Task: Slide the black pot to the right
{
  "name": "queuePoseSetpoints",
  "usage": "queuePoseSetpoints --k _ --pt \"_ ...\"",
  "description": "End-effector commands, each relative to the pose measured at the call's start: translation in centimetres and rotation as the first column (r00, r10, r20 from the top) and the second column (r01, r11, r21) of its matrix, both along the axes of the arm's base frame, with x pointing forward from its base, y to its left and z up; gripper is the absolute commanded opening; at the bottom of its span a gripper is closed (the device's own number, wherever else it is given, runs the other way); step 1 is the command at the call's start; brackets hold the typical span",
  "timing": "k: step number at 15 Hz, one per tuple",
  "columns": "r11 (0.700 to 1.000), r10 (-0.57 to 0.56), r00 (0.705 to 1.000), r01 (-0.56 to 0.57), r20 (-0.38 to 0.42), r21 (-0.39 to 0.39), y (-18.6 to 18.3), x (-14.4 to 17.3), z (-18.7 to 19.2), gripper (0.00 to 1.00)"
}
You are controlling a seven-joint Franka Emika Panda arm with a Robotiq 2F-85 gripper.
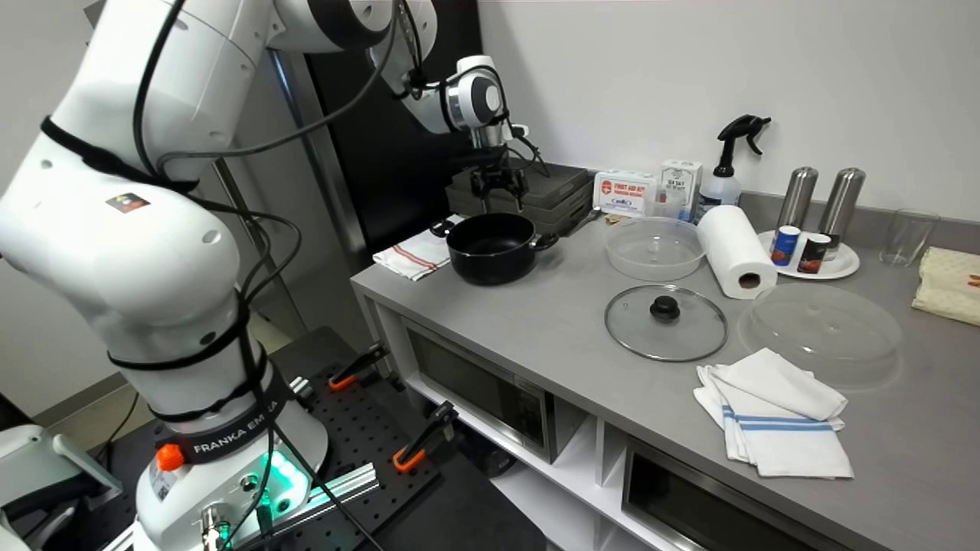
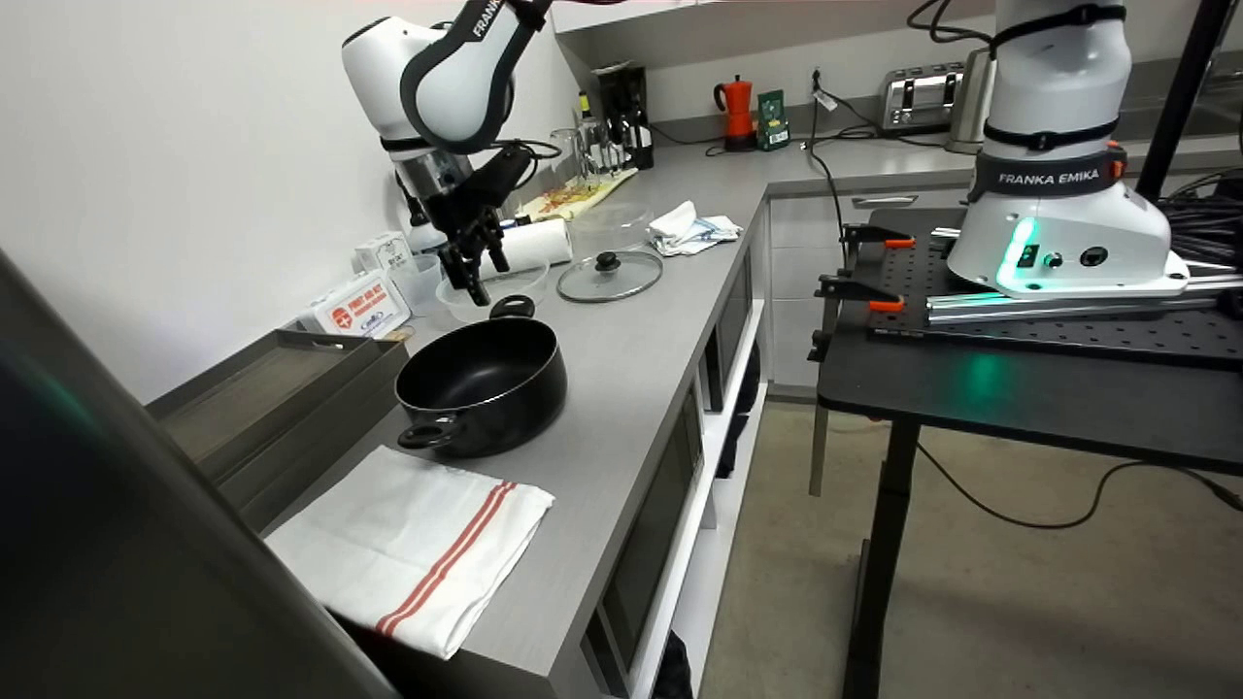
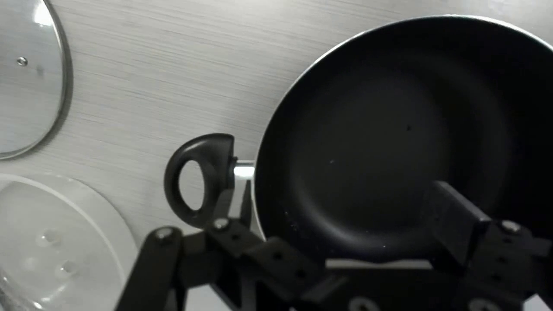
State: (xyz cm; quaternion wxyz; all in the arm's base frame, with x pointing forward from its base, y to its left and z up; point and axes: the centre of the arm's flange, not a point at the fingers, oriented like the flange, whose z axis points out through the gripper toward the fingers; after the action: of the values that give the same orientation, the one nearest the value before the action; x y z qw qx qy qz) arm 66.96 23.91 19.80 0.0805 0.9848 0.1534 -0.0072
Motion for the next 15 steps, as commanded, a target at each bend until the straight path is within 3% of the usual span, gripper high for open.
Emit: queuePoseSetpoints --k 1,15 --pt "0.998 0.057 0.997 -0.057 -0.044 0.013 2.0 -0.6 -1.6 1.0" --pt "0.991 0.13 0.978 -0.128 -0.165 0.021 2.5 -2.9 -7.6 1.0"
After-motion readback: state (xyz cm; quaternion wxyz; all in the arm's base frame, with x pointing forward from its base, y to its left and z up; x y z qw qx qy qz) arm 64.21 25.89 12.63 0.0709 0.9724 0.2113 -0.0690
